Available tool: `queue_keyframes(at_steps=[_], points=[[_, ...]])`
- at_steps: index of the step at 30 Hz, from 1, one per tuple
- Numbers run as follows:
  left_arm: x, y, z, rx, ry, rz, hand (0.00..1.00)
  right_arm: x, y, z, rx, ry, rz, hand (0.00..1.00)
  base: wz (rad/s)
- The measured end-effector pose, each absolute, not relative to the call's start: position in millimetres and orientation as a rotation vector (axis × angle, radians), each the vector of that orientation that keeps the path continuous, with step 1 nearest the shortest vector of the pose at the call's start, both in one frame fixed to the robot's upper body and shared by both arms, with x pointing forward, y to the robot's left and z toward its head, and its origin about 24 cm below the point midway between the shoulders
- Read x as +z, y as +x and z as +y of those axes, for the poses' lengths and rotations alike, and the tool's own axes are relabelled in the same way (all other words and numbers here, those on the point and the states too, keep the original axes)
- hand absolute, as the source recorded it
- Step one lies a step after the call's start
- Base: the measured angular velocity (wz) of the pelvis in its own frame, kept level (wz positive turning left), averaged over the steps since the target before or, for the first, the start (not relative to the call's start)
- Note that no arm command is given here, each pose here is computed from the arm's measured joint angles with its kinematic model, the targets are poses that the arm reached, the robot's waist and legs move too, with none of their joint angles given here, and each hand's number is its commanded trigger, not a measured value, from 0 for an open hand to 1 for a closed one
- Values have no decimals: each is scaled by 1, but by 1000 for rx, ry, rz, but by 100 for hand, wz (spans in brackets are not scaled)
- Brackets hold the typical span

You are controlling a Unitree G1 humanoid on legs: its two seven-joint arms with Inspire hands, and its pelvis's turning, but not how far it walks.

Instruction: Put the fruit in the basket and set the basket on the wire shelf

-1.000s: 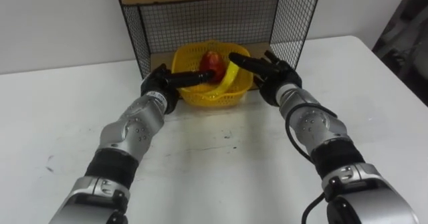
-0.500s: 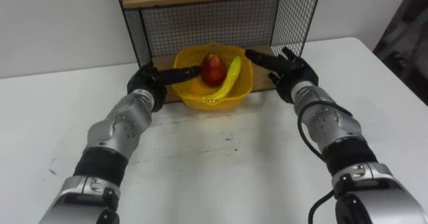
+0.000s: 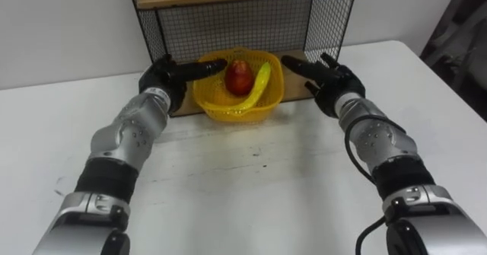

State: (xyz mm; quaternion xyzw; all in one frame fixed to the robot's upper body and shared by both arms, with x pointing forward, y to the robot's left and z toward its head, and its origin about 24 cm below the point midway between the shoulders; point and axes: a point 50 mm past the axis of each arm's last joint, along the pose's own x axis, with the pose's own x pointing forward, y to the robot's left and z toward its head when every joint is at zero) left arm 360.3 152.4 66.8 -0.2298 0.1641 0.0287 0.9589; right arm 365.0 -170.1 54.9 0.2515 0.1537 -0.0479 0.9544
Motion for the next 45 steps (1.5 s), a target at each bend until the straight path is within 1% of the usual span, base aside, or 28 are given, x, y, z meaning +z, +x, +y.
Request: queue_keyframes(at_steps=[2, 4, 5, 7, 13, 18, 24, 29, 33, 39, 45], points=[[80, 361, 150, 26, -466, 282, 0, 74, 368, -175, -78, 499, 233, 0, 5], [94, 362, 148, 5, -465, 226, 0, 81, 369, -176, -63, 498, 197, 0, 2], [104, 362, 148, -10, -462, 183, 0, 81, 368, -176, -57, 496, 192, 0, 0], [113, 361, 149, -19, -440, 144, 0, 80, 364, -176, -41, 492, 180, 0, 0], [110, 342, 150, -10, -303, 90, 0, 70, 341, -174, -5, 427, 158, 0, 0], [104, 328, 146, -37, -288, 67, 0, 59, 332, -168, 33, 373, 182, 0, 0], [91, 301, 153, -60, -294, 43, 0, 59, 312, -170, 76, 313, 137, 0, 0], [66, 279, 155, -97, -260, 105, 0, 59, 292, -173, 106, 240, 100, 0, -1], [57, 273, 156, -119, -264, 130, 0, 54, 282, -176, 112, 224, 110, 0, 0], [40, 256, 165, -114, -259, 174, 0, 31, 262, -186, 80, 193, 182, 0, 0], [31, 245, 167, -147, -266, 200, 0, 30, 258, -188, 89, 173, 186, 0, 0]])
